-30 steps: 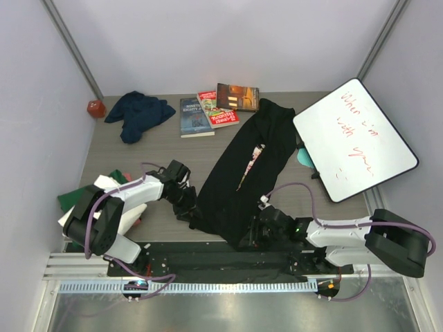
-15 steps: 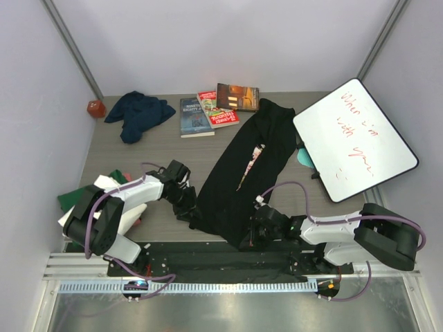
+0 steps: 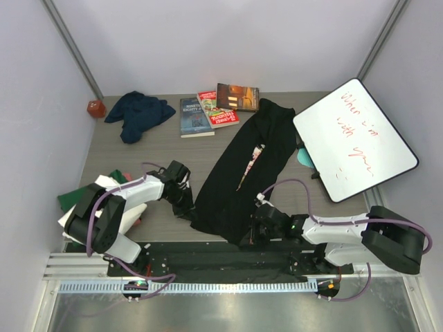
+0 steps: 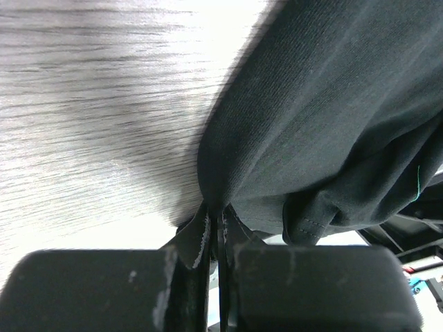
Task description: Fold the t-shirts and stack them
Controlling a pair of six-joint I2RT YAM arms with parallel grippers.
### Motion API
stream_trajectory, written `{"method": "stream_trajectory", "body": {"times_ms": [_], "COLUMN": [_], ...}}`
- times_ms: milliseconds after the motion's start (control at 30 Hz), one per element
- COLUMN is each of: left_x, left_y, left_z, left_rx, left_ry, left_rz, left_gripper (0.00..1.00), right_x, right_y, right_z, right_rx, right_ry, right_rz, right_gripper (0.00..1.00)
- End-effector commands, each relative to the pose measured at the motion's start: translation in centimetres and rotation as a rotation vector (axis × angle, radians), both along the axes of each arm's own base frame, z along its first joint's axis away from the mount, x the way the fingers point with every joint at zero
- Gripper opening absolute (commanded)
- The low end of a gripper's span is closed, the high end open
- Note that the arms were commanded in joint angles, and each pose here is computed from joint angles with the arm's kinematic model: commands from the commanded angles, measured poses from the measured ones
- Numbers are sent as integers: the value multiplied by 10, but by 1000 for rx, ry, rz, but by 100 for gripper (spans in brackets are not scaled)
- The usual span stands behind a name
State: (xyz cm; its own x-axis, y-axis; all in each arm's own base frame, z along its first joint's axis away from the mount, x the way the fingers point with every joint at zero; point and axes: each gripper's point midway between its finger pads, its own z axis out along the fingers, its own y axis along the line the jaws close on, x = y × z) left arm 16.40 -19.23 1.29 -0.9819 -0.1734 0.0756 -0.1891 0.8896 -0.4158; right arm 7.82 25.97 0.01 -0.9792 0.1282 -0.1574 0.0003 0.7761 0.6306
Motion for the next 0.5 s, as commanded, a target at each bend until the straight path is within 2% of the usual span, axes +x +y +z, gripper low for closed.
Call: {"method": "stream_trajectory", "body": {"times_ms": [0, 233, 467], "left_x": [5, 28, 74], "left_y": [0, -22, -44], "left_z": [2, 34, 86], "left_rx": [-1, -98, -138], "left_ry": [-45, -118, -252], "left_rz": [-29, -69, -106], "left_gripper": [0, 0, 0], "right_x": [36, 60, 83], "right_y": [10, 17, 11], "right_z": [27, 72, 111], "right_rx": [22, 56, 40], "right_ry": [-144, -253, -385], "right_rz": [-78, -134, -183], "right_gripper": [1, 1, 1]}}
